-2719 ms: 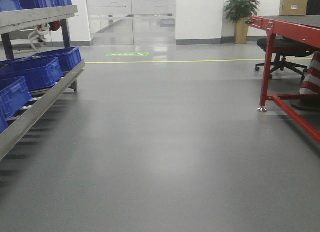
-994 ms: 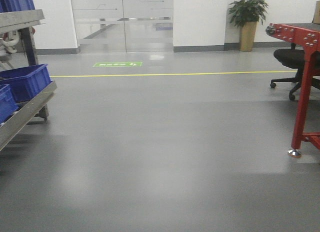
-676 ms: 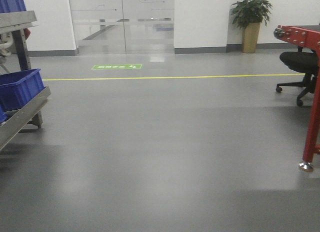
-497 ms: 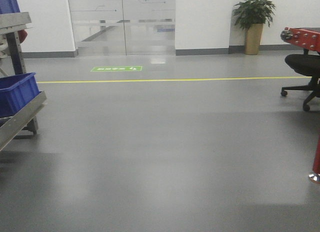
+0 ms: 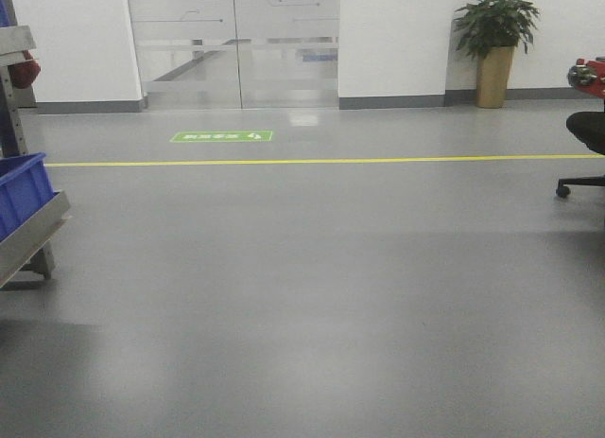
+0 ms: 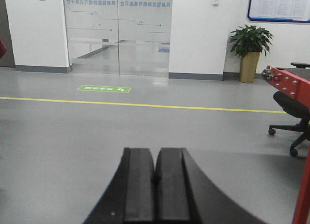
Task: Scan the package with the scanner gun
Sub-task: 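Drive the base forward down the aisle past the blue bins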
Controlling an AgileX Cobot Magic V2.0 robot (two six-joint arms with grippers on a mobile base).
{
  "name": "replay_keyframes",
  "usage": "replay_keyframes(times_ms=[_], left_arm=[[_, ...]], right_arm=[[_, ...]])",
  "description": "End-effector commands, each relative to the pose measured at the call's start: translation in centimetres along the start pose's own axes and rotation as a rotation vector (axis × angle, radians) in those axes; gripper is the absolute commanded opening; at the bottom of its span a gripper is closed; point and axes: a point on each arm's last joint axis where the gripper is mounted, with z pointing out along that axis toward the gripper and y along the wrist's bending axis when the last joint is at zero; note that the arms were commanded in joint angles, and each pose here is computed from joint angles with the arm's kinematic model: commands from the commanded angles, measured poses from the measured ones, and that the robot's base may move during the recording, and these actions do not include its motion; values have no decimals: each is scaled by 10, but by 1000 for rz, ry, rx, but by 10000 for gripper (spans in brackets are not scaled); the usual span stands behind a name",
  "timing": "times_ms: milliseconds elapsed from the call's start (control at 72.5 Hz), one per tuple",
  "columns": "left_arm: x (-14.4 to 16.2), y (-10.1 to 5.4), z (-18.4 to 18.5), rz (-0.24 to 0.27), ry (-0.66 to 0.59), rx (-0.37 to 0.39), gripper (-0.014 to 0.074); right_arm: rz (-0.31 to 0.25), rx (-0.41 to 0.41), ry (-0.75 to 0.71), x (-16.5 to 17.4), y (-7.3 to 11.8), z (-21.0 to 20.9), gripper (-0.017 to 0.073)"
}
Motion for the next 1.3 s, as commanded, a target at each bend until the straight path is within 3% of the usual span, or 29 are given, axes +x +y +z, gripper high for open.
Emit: replay_keyframes(times_ms=[0, 207, 1284], left_arm=[[-3, 0, 0, -11, -24, 6, -111], [-3, 2, 0, -9, -25, -28, -111], [-3, 1, 0, -9, -25, -21, -111]], right_arm=[[0, 4, -24, -2, 0, 0, -161], [0, 4, -24, -2, 0, 0, -161], [0, 4, -24, -2, 0, 0, -161]])
